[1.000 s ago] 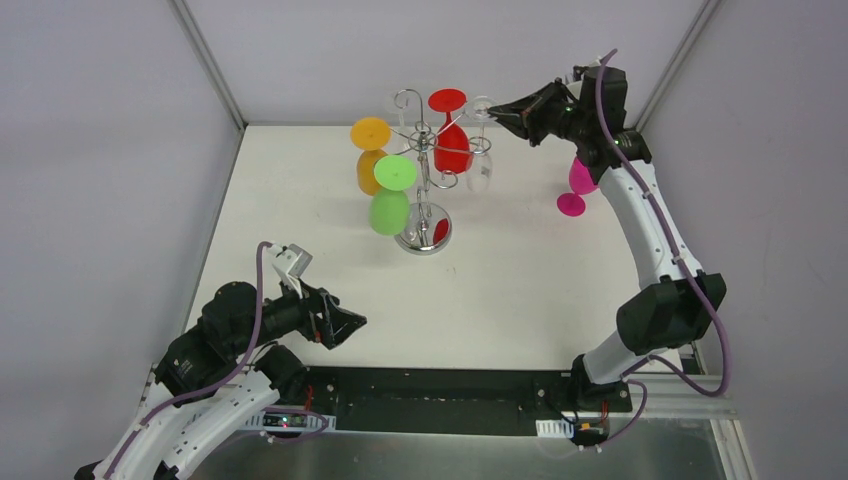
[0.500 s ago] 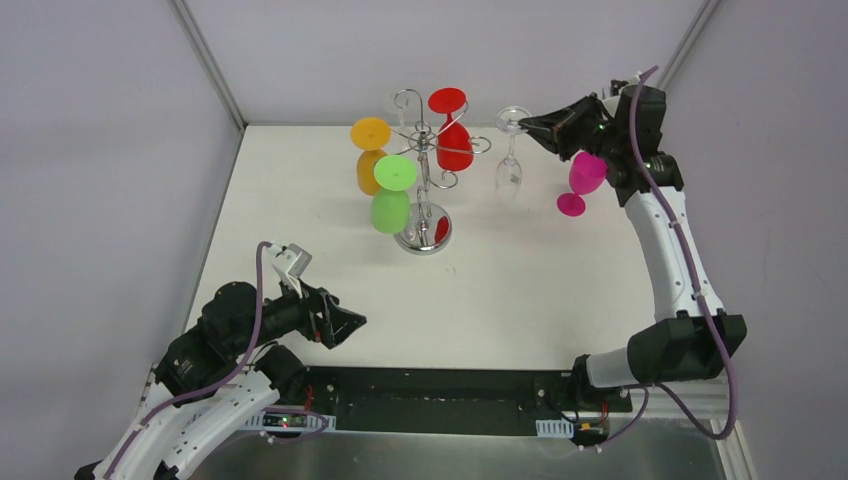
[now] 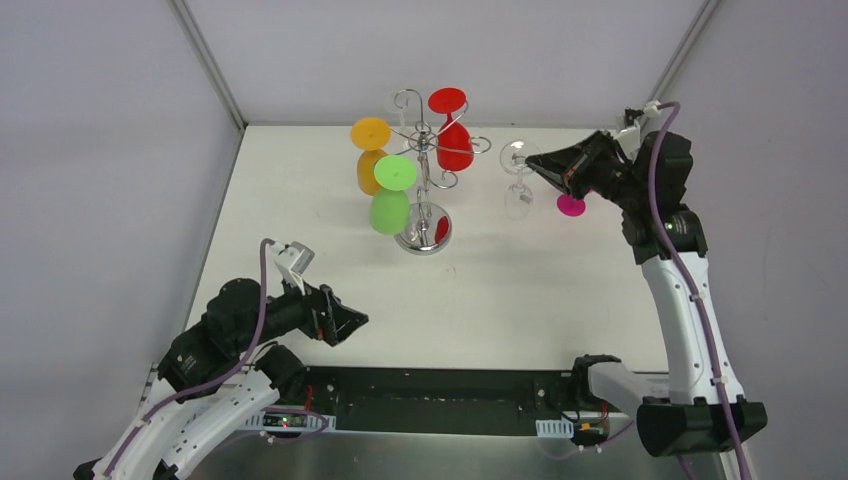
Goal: Take the wine glass off the wine glass rack
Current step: Place the wine glass at the center of the board.
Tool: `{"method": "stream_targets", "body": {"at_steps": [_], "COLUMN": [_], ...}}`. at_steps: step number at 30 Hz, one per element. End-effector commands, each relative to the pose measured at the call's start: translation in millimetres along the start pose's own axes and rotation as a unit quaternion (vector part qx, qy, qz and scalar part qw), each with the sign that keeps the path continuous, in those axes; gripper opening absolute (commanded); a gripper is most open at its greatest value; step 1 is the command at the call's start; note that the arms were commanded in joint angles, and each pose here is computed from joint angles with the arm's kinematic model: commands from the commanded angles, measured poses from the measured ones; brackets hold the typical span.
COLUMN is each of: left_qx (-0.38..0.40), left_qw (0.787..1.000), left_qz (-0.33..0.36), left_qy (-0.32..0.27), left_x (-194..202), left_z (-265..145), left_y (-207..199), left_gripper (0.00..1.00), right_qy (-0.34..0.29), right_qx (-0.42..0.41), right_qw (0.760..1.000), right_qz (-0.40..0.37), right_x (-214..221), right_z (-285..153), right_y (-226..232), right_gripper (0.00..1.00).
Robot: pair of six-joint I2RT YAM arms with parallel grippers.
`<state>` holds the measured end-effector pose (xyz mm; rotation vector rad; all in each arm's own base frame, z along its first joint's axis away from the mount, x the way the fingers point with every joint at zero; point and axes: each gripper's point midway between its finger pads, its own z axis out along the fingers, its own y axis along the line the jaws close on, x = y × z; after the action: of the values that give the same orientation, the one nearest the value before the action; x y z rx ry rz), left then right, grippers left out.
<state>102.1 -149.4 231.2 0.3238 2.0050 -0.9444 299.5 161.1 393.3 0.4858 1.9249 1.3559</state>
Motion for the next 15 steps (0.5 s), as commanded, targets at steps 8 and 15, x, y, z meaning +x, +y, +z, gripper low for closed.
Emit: {"method": "stream_targets", "body": {"at_steps": [8,15], "left_qx": [0.023,0.029], "left_qw": [0.995,0.988], "left_qz": [-0.094,-0.151], "left_qy": [-0.031,-0.025], "left_x": [-26.4,-30.2], "left_z": [-1.8,-2.2], "left_y": [-22.8,-31.4], "left_gripper": [0.99,0.99], "right_qy": [0.06,0.112], "right_qx": [-0.067,-0.116], "right_qw": [0.973,0.945], "right_qz": [-0.212,-0.283], "right_x": [74.6,125.3], "right_z": [-36.7,-51.7], "right_y": [20.2,17.8], "right_gripper": [0.0,0.0]}}
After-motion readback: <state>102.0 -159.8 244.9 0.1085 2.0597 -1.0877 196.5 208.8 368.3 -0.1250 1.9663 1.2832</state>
